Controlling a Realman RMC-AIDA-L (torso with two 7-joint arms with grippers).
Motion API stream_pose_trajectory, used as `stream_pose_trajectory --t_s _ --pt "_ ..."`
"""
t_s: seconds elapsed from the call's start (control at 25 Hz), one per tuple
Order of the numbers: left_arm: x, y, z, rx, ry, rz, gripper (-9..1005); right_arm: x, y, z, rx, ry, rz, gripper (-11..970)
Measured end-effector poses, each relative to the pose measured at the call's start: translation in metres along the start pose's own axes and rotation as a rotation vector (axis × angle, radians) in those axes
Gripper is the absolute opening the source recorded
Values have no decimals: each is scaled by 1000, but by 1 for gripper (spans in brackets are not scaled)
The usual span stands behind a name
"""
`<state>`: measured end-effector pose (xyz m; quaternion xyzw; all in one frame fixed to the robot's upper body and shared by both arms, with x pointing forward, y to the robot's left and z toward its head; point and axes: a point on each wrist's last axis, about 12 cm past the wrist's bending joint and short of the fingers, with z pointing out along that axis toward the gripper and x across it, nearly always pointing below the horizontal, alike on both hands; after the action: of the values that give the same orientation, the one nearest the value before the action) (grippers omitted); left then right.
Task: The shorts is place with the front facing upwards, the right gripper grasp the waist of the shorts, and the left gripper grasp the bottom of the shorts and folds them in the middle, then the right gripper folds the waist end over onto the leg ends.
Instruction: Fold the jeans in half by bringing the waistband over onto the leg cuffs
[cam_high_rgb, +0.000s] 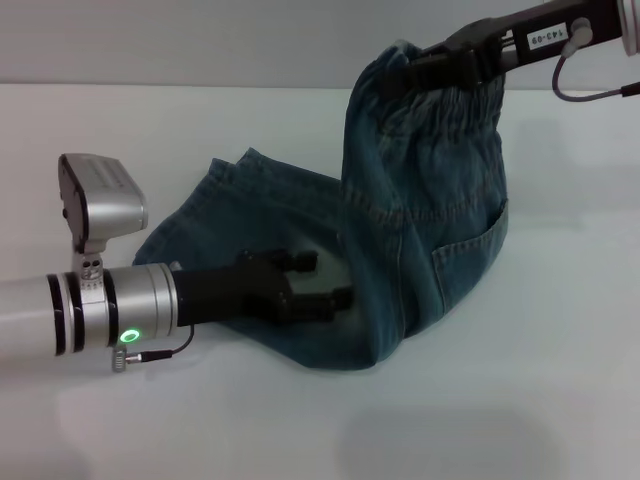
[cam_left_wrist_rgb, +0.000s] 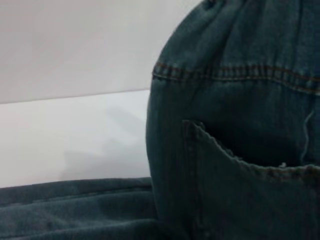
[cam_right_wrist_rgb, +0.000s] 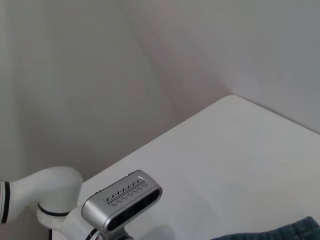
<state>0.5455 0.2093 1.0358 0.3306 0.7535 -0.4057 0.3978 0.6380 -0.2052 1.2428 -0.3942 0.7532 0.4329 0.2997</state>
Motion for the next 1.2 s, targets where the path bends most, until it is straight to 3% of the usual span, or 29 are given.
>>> stream_pose_trajectory --t_s 0.24,0.44,0.52,0.76,1.2 --pt "-1 6 -15 -67 -56 6 833 2 -1 2 -7 3 7 6" --pt "-5 20 -29 -187 -117 -5 833 2 0 5 -10 6 5 14" --pt "-4 32 -43 -298 -171 -32 833 2 0 7 -13 9 4 18" --pt "0 44 -72 -474 -368 -89 833 -2 3 16 -17 8 -45 29" --pt "8 42 -82 -518 -409 -94 833 -18 14 57 -22 86 -238 51"
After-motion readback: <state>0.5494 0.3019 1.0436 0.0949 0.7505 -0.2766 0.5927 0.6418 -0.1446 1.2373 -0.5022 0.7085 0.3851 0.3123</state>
